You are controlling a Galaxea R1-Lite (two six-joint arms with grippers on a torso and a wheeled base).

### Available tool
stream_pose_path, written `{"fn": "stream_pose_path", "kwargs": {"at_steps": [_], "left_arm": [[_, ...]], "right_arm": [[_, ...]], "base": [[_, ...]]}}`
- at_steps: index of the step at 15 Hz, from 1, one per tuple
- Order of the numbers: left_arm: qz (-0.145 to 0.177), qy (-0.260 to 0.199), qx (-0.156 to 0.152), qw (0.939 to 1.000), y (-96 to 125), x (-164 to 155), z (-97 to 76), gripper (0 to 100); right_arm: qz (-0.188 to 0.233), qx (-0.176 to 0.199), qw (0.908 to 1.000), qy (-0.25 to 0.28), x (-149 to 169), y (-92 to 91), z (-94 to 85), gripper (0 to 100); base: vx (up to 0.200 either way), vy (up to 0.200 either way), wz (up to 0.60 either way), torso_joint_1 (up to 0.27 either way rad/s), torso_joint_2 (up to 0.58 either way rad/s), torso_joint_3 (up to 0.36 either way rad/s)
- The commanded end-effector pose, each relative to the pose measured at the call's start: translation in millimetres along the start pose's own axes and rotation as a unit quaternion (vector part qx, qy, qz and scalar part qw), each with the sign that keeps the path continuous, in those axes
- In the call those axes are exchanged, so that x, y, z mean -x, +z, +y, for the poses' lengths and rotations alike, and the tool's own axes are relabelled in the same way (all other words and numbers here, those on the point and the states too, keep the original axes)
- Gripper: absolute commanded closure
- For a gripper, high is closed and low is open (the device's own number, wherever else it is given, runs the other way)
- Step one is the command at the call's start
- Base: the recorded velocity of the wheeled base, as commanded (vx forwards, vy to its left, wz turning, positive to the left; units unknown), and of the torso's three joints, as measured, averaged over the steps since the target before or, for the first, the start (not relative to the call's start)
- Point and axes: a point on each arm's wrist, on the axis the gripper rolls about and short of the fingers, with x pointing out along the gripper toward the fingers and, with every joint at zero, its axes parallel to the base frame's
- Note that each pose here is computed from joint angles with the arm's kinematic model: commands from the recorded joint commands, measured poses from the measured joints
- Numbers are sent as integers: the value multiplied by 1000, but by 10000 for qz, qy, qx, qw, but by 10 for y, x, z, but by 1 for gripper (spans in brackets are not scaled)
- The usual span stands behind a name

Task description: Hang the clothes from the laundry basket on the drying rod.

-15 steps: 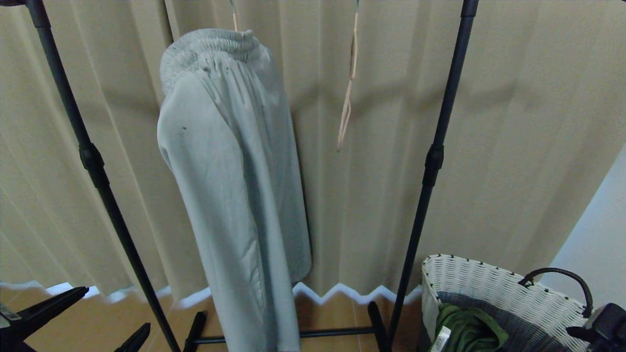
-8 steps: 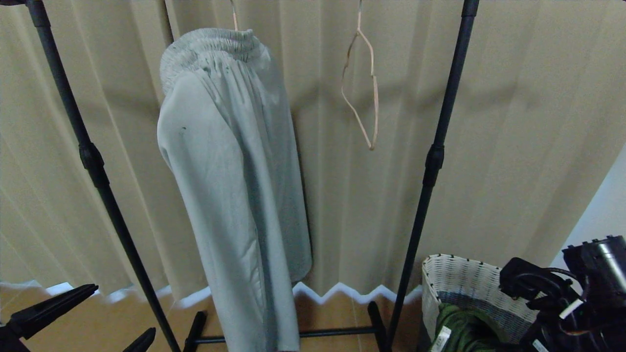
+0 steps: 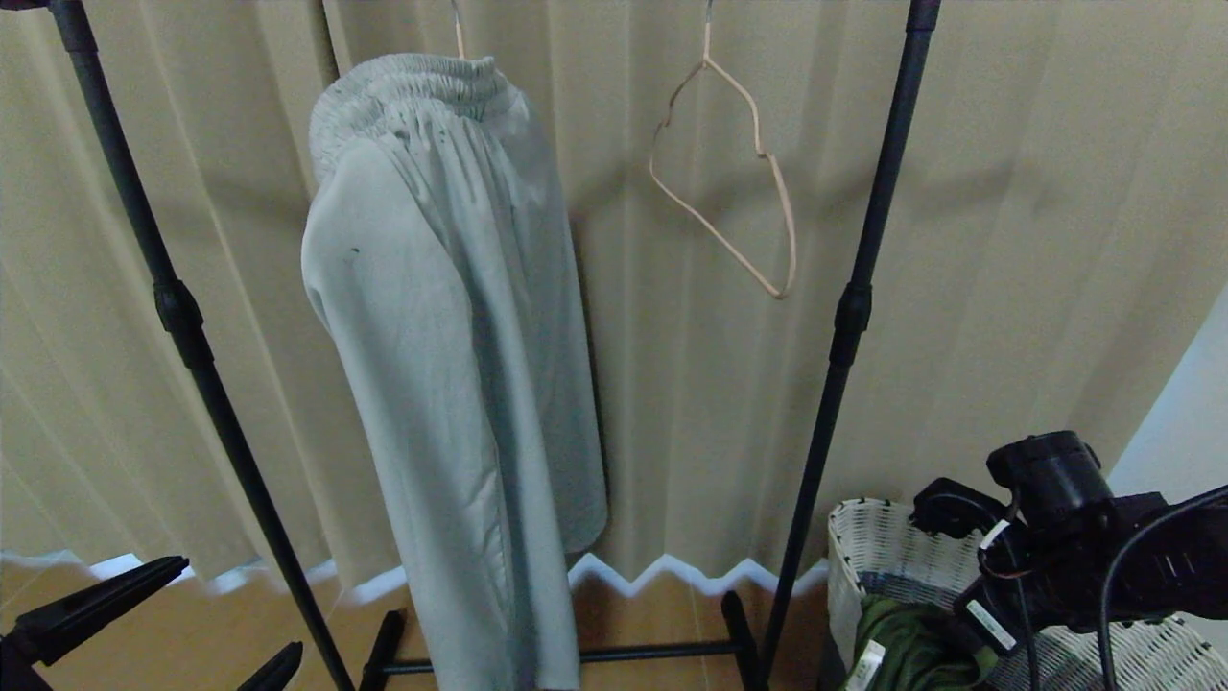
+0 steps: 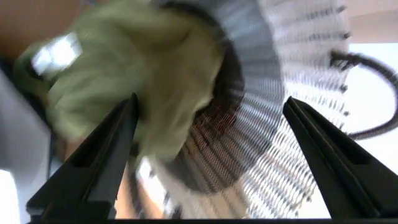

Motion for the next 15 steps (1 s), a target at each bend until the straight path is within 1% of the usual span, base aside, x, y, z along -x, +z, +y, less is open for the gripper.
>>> {"fn": "stream_pose_path", "kwargs": {"at_steps": [1, 3, 4, 6, 9, 10, 11, 12, 14, 15], "left_arm": [[5, -2, -1, 10000, -2, 1, -1, 0], [12, -4, -1, 10000, -6, 1, -2, 0], [12, -4, -1, 10000, -6, 1, -2, 0], [12, -4, -1, 10000, -6, 1, -2, 0], [59, -8, -5, 10000, -32, 6, -7, 0], [66, -10, -5, 10000, -40, 9, -10, 0], [68, -2, -13, 10000, -43, 12, -10, 0], [51, -6, -13, 10000, -45, 19, -11, 0], [27, -7, -23, 10000, -43, 25, -12, 0], [138, -36, -10, 9999, -72, 44, -21, 0]], "right_arm": [[220, 20, 9997, 66, -151, -7, 16, 0], [218, 18, 9998, 32, -147, -5, 13, 0], [218, 10, 9998, 32, -147, -5, 13, 100], [121, -11, 9999, -9, -101, 8, -3, 100], [-211, -19, 9997, -106, 120, -4, -8, 100], [-366, 48, 9993, -115, 222, -13, 30, 100], [-659, 188, 9976, -116, 386, -22, 107, 100], [-934, 221, 9953, -162, 529, -20, 123, 100], [-1332, 243, 9905, -226, 707, 8, 130, 100], [-1811, 319, 9827, -210, 912, 37, 167, 100]], "base": [[0, 0, 0, 0, 0, 0], [0, 0, 0, 0, 0, 0], [0, 0, 0, 0, 0, 0], [0, 0, 0, 0, 0, 0], [0, 0, 0, 0, 0, 0], [0, 0, 0, 0, 0, 0], [0, 0, 0, 0, 0, 0], [0, 0, 0, 0, 0, 0], [0, 0, 0, 0, 0, 0], [0, 0, 0, 0, 0, 0]]}}
